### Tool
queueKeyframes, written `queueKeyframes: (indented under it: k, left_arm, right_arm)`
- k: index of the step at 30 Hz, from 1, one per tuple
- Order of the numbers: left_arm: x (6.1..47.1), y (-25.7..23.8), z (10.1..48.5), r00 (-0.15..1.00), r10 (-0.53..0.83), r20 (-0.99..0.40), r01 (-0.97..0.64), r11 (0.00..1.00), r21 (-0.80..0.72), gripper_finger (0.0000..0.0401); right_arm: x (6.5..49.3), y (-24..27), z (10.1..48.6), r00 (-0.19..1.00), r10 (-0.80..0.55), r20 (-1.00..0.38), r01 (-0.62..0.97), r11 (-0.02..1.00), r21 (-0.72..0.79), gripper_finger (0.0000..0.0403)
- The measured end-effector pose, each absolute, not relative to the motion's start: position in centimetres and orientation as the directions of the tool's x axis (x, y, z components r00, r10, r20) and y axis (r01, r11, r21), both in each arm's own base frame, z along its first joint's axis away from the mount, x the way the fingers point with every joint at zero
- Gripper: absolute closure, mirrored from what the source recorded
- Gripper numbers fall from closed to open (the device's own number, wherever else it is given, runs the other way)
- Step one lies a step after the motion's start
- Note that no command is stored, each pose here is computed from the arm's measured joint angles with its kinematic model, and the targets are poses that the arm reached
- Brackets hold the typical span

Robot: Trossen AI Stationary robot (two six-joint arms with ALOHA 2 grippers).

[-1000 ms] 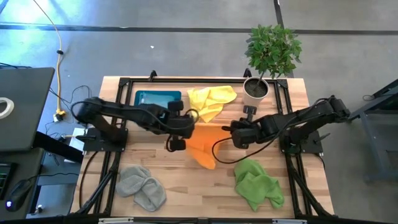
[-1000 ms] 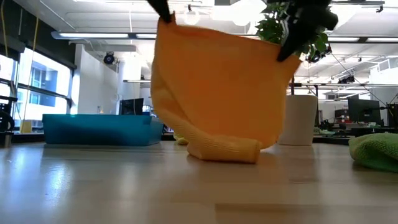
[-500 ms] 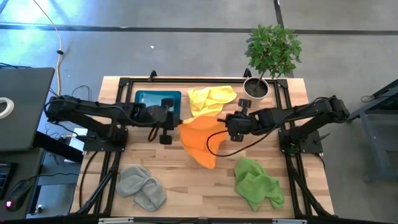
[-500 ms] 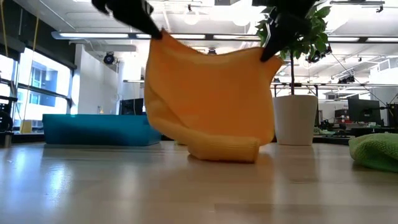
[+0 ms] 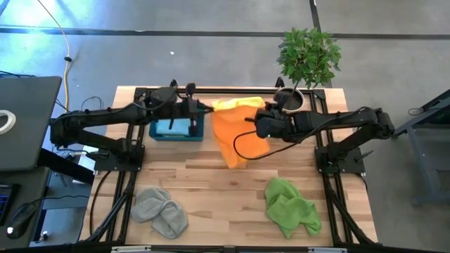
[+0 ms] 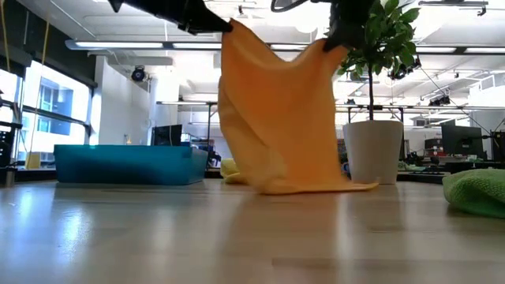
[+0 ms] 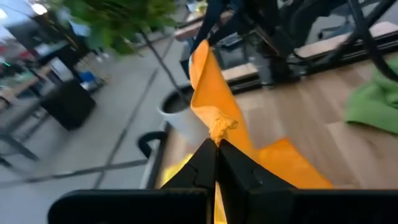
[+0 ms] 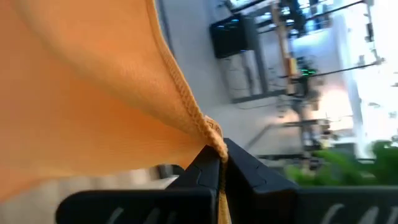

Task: Fold microfiber towels
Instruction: Fold the orange microfiber cloth

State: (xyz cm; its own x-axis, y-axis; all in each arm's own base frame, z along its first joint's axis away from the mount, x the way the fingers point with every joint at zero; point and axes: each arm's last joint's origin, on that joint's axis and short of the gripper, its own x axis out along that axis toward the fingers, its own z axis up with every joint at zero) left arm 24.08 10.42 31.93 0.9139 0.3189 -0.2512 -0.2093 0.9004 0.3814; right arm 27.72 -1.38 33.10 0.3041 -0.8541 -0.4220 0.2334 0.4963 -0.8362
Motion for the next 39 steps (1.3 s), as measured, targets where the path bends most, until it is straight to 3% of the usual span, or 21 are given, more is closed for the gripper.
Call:
queueKeyframes:
  k: [9, 18, 22, 28, 31, 35, 39]
  left_arm:
    - [22.8, 11.6, 33.0, 0.905, 0.378, -0.195, -0.219, 0.808, 0.548, 0.0401]
    - [22.6, 12.0, 36.2, 0.902, 0.412, 0.129, -0.375, 0.600, 0.707, 0.0401]
    - [22.6, 12.1, 35.6, 0.905, 0.421, 0.066, -0.346, 0.635, 0.691, 0.0401]
    - [23.3, 10.0, 32.5, 0.918, 0.308, -0.248, -0.104, 0.794, 0.599, 0.0401]
    - [23.7, 9.0, 32.4, 0.915, 0.314, -0.254, -0.067, 0.738, 0.671, 0.0401]
    - [24.1, 8.7, 33.9, 0.904, 0.415, -0.106, -0.179, 0.591, 0.786, 0.0401]
    - [23.8, 9.6, 34.5, 0.884, 0.466, -0.043, -0.239, 0.527, 0.815, 0.0401]
  right_arm:
    - [27.7, -2.7, 35.5, 0.267, -0.895, -0.357, 0.191, 0.412, -0.891, 0.0403]
    - [28.0, -3.8, 36.8, 0.144, -0.973, -0.182, 0.071, 0.194, -0.978, 0.0403]
    - [28.2, -4.2, 37.0, 0.137, -0.976, -0.171, 0.105, 0.186, -0.977, 0.0403]
    - [28.0, -2.3, 36.5, 0.191, -0.963, -0.189, 0.141, 0.218, -0.966, 0.0403]
    - [27.8, -1.3, 36.3, 0.218, -0.957, -0.194, 0.078, 0.215, -0.973, 0.0403]
    - [27.8, -1.6, 36.4, 0.204, -0.961, -0.188, 0.080, 0.208, -0.975, 0.0403]
    - [27.8, -3.2, 36.4, 0.156, -0.969, -0.193, 0.095, 0.209, -0.973, 0.0403]
